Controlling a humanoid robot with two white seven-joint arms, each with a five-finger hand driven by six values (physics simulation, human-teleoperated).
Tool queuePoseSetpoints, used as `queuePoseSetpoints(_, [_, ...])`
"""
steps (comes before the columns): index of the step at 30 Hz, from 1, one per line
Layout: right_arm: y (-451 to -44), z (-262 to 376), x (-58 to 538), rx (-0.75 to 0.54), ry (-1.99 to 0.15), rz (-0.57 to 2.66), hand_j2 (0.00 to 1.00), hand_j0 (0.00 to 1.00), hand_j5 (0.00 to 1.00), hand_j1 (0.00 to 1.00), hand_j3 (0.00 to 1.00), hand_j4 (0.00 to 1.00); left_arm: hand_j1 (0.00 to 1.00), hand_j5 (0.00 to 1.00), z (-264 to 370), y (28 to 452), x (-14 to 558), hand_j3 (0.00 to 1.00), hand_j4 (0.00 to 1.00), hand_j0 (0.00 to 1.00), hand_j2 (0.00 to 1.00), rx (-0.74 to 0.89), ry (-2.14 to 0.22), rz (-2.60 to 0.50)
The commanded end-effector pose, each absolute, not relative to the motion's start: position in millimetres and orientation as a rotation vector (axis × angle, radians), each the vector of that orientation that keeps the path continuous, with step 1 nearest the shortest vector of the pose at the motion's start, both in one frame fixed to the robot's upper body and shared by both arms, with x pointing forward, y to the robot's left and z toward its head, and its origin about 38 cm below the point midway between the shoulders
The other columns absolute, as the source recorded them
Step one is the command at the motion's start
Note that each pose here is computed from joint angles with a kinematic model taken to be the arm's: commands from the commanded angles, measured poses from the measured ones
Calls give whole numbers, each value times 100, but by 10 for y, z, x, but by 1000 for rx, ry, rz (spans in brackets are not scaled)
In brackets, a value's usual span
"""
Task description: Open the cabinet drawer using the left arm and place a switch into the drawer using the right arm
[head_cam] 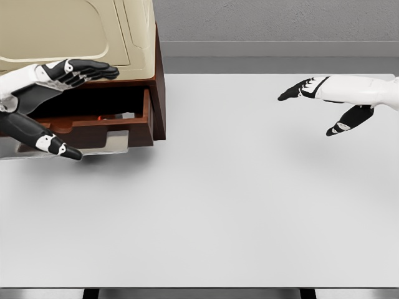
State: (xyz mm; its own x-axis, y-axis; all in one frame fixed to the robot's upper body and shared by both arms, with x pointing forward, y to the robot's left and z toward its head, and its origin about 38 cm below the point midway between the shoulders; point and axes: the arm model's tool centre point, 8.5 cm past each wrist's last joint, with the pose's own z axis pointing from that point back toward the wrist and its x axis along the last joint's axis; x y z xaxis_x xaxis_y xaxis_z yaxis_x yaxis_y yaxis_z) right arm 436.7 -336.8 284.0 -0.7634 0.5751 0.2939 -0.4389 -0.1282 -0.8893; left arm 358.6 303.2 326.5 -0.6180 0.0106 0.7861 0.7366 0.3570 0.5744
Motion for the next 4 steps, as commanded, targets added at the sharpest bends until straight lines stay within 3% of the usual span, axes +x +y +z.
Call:
queuePoseSetpoints(1, [-3373, 2852, 4369, -155, -1481, 1941, 100, 100, 100, 100, 100, 100, 100, 100, 3206, 2863, 3615, 100, 100, 100, 100, -711, -1941, -1297])
queuePoseSetpoints(4, [-3373, 2852, 4369, -155, -1481, 1941, 100, 100, 100, 100, 100, 100, 100, 100, 3203, 2667, 3644, 100, 100, 100, 100, -750, -1976, -1323])
